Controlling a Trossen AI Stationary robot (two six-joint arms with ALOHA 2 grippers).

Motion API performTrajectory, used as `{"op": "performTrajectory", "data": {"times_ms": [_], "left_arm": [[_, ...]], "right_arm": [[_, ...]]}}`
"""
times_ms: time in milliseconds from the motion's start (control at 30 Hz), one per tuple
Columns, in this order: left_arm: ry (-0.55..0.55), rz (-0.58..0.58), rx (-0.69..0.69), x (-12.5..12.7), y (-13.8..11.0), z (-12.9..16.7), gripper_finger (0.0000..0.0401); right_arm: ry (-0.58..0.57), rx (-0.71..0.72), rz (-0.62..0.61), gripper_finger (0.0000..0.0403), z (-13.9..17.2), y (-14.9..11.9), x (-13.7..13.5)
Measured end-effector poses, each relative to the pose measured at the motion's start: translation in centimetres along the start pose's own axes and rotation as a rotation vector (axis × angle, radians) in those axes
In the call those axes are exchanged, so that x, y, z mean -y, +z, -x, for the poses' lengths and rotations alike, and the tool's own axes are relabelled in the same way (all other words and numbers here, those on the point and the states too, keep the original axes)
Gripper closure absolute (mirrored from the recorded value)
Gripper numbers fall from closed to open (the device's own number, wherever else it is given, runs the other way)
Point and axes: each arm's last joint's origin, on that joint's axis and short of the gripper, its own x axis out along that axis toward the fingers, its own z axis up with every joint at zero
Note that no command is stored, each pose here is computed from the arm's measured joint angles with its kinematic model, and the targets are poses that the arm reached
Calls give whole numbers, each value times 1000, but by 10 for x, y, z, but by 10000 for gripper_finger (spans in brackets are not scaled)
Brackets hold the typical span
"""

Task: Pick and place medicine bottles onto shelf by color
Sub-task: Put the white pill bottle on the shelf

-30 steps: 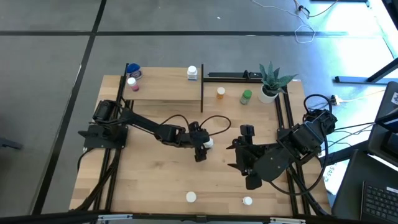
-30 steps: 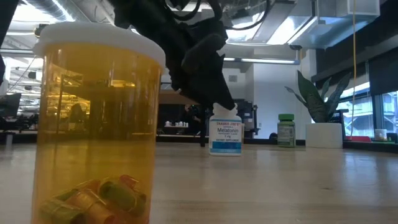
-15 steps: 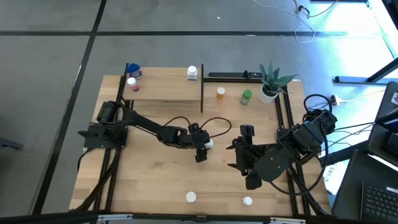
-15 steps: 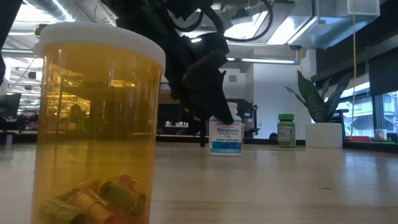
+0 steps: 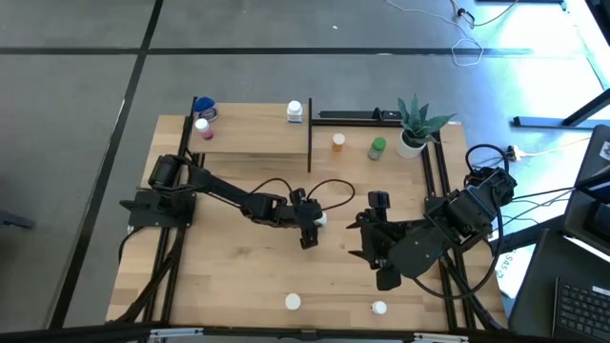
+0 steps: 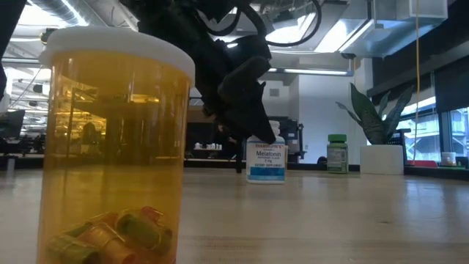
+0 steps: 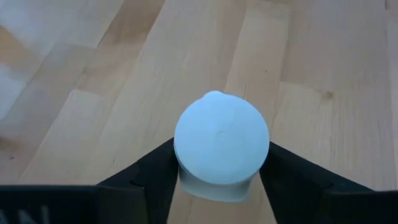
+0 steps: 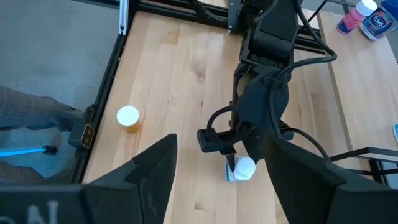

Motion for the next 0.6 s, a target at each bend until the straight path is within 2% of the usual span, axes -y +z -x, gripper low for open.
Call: {"op": "performTrajectory", "data": {"times_ms": [200, 400, 600], "left_arm": [[-33, -8, -4, 5, -1, 2, 245], [-61, -17, 5, 11, 4, 16, 249], [-91, -14, -4, 16, 15, 52, 249]], "right_arm": [[0, 0, 0, 163, 0, 0, 0], [0, -1, 0, 163, 0, 0, 0], [0, 1, -1, 163, 0, 0, 0]]}}
